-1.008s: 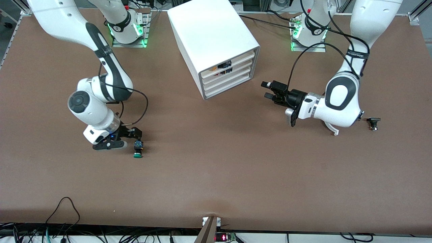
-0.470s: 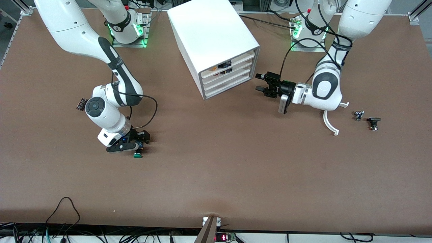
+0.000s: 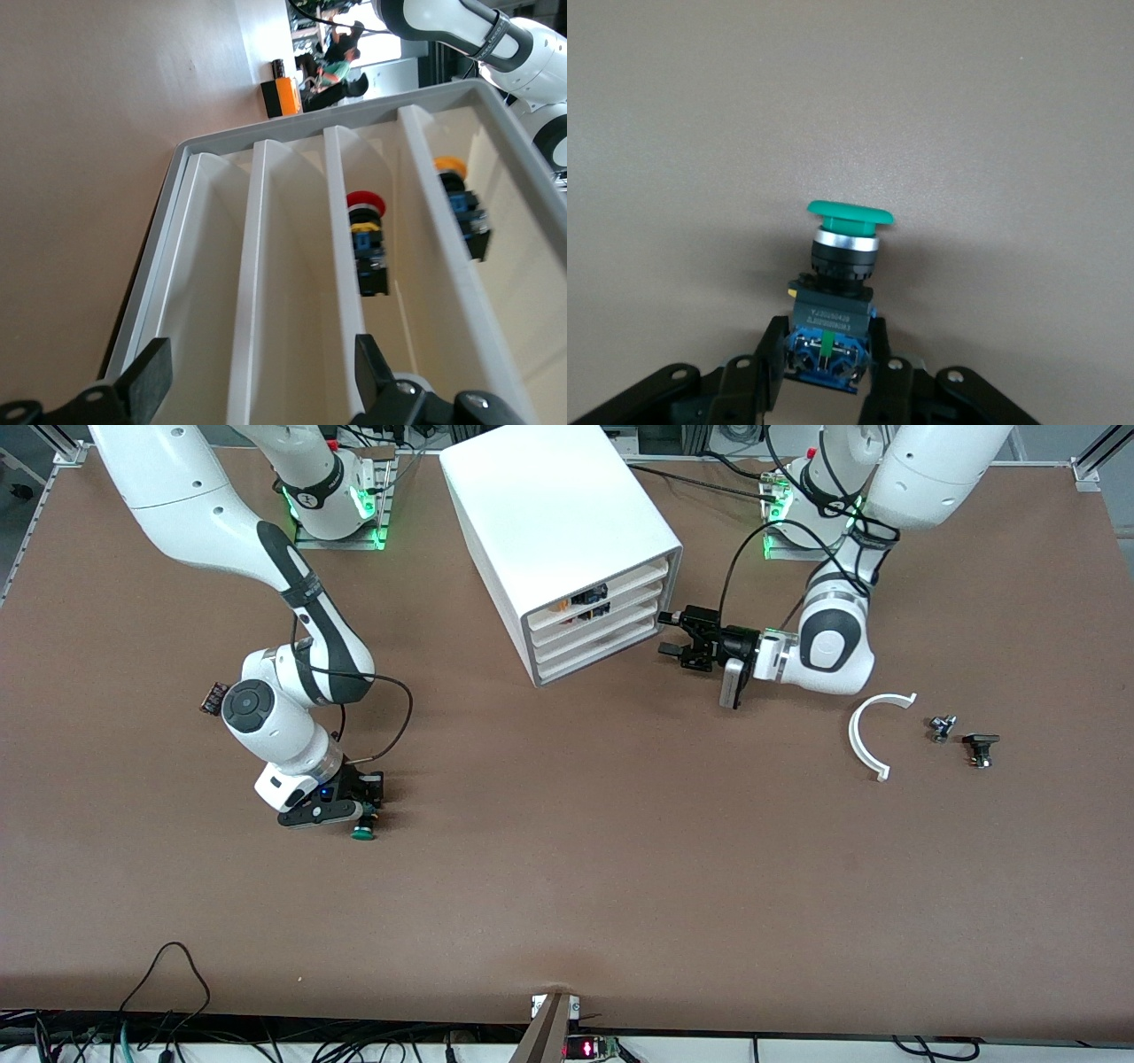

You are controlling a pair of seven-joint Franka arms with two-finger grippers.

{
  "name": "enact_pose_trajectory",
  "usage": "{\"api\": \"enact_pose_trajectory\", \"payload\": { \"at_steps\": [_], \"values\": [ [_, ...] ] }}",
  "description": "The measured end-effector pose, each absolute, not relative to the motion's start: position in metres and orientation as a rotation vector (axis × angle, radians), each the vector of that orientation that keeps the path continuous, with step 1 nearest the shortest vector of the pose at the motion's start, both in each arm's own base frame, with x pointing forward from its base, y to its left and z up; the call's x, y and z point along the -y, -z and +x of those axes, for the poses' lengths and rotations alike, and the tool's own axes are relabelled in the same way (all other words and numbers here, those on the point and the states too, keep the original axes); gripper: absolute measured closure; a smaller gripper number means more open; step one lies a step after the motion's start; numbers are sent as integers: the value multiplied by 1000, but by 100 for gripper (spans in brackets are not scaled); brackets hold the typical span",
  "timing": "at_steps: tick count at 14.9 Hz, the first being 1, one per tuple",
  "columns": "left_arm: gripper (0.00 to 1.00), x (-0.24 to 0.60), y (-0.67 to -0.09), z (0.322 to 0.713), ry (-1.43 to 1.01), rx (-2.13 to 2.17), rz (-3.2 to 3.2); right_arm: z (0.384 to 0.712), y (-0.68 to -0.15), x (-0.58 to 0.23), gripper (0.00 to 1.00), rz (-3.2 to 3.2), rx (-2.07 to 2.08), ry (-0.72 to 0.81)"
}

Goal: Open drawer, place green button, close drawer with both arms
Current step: 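Lift the green button with the right gripper while the left gripper grips the drawer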

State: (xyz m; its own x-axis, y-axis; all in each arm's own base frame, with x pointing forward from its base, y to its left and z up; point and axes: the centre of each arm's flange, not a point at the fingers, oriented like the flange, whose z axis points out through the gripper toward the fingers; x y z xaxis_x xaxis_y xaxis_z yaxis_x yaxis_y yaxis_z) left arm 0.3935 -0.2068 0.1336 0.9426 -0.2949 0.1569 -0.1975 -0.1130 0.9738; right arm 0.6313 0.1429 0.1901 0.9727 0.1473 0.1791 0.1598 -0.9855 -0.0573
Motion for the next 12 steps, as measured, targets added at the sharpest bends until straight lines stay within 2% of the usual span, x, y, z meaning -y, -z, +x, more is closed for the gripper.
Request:
{"api": "enact_pose_trajectory", "payload": {
  "at_steps": [2,3,5,6,9,12],
  "values": [
    [11,214,-120,383,72,367,1683,634,-193,-143,59,-3048,237,276],
    [20,215,-117,380,71,364,1679,636,-197,-144,59,-3049,225,270],
    [23,219,-115,378,76,364,1674,643,-209,-146,59,-3053,168,246],
    [29,221,-114,375,82,365,1673,646,-216,-149,59,-3054,141,240],
    [30,229,-108,367,99,362,1686,654,-246,-165,59,-3054,-5,190],
    [42,231,-104,363,112,361,1688,661,-288,-191,59,-3048,-173,115]
  ]
}}
